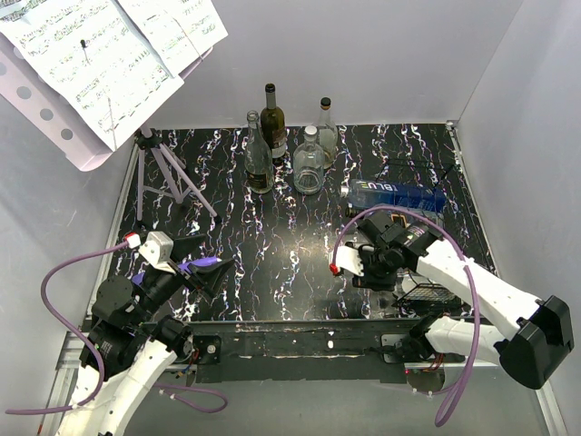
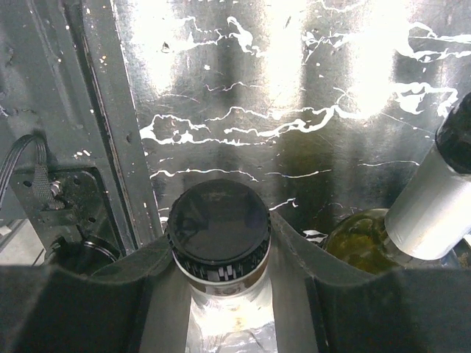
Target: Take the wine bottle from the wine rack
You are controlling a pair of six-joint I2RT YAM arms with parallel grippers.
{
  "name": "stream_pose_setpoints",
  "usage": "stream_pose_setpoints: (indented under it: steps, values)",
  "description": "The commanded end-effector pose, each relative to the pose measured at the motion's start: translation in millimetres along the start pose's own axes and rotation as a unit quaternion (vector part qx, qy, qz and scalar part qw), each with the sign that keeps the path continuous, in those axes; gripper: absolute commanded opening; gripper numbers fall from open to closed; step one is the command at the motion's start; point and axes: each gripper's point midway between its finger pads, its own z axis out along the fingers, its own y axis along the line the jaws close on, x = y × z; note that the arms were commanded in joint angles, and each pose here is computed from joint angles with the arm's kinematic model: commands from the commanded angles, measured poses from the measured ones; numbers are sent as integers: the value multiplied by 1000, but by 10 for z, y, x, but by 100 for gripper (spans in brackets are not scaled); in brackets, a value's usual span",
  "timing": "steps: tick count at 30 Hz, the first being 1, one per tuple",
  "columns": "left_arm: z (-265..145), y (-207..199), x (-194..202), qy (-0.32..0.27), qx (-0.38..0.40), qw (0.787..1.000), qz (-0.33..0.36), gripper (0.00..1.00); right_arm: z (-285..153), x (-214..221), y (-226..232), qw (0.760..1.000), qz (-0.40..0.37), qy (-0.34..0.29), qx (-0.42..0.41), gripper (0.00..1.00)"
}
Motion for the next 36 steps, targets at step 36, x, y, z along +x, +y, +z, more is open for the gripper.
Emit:
stream_pose_setpoints:
  steps: [36]
  values:
    - [-20, -21, -75, -11, 3, 1000, 6, 98, 721, -270, -21, 992, 27, 120, -40, 1]
